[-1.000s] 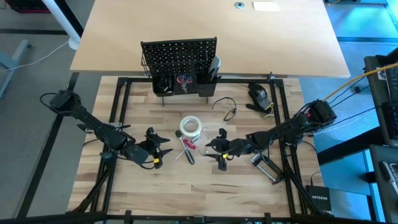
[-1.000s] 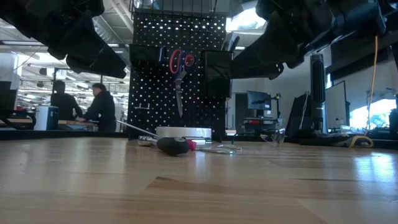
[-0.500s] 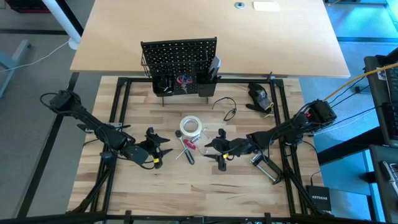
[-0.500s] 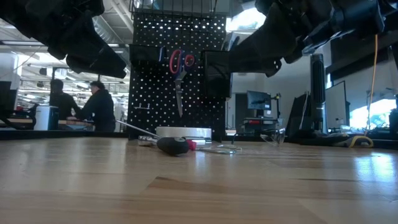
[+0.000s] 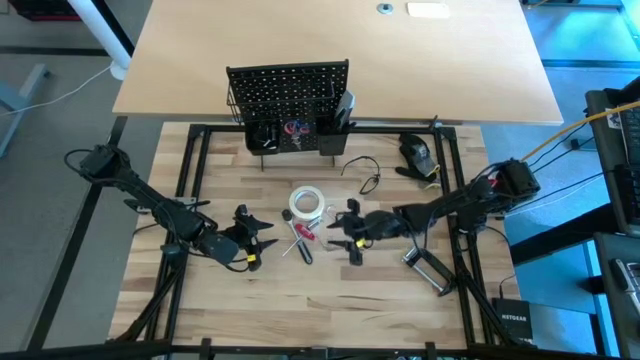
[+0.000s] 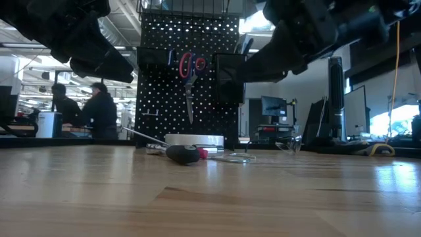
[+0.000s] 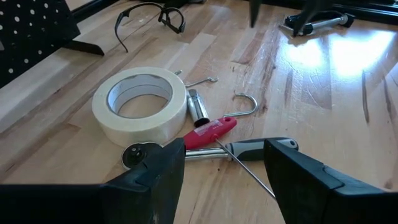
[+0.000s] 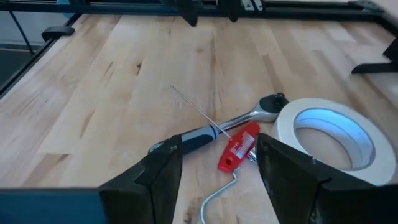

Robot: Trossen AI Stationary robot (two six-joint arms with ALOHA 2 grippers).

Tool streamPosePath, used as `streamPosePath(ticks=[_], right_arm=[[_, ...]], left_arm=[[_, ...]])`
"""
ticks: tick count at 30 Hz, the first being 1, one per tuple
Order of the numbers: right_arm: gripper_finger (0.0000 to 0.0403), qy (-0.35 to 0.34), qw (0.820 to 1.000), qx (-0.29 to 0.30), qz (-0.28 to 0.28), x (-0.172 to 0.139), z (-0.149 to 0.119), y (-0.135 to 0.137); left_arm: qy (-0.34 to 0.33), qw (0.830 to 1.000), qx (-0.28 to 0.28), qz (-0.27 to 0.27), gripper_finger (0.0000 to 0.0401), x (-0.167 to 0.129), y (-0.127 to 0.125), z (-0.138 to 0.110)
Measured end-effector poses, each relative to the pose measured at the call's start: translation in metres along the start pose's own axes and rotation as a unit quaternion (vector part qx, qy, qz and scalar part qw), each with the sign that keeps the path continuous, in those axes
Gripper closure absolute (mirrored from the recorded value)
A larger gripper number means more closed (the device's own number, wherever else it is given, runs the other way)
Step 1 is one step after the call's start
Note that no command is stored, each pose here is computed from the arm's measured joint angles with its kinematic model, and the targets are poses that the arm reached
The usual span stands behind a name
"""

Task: Hang tools onto peg board
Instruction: Put the silver extension bar into the left black bin on the peg board

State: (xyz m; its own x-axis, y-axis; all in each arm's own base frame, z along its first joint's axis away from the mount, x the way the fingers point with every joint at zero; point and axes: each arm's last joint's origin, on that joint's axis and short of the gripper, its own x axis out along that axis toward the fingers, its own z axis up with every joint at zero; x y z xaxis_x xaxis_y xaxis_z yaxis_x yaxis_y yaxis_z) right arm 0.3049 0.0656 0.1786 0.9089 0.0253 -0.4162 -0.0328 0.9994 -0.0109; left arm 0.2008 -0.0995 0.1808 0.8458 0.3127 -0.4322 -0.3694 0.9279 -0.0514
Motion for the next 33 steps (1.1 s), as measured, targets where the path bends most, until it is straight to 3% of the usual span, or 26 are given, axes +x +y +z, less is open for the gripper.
streamPosePath(ticks=[11, 19, 33], right_arm=[[0.0201, 0.050, 0.999, -0.015, -0.002, 0.007, -0.010, -0.031], [0.0201, 0.083, 0.996, -0.022, -0.003, 0.028, -0.033, -0.031], [0.0201, 0.120, 0.992, -0.029, -0.025, 0.062, -0.045, -0.055]], left_arm=[[0.000, 1.000, 0.002, 0.000, 0.0196, 0.000, 0.000, 0.000], [0.000, 1.000, 0.001, 0.000, 0.0196, 0.000, 0.000, 0.000], [0.004, 1.000, 0.005, 0.005, 0.0196, 0.002, 0.000, -0.001]])
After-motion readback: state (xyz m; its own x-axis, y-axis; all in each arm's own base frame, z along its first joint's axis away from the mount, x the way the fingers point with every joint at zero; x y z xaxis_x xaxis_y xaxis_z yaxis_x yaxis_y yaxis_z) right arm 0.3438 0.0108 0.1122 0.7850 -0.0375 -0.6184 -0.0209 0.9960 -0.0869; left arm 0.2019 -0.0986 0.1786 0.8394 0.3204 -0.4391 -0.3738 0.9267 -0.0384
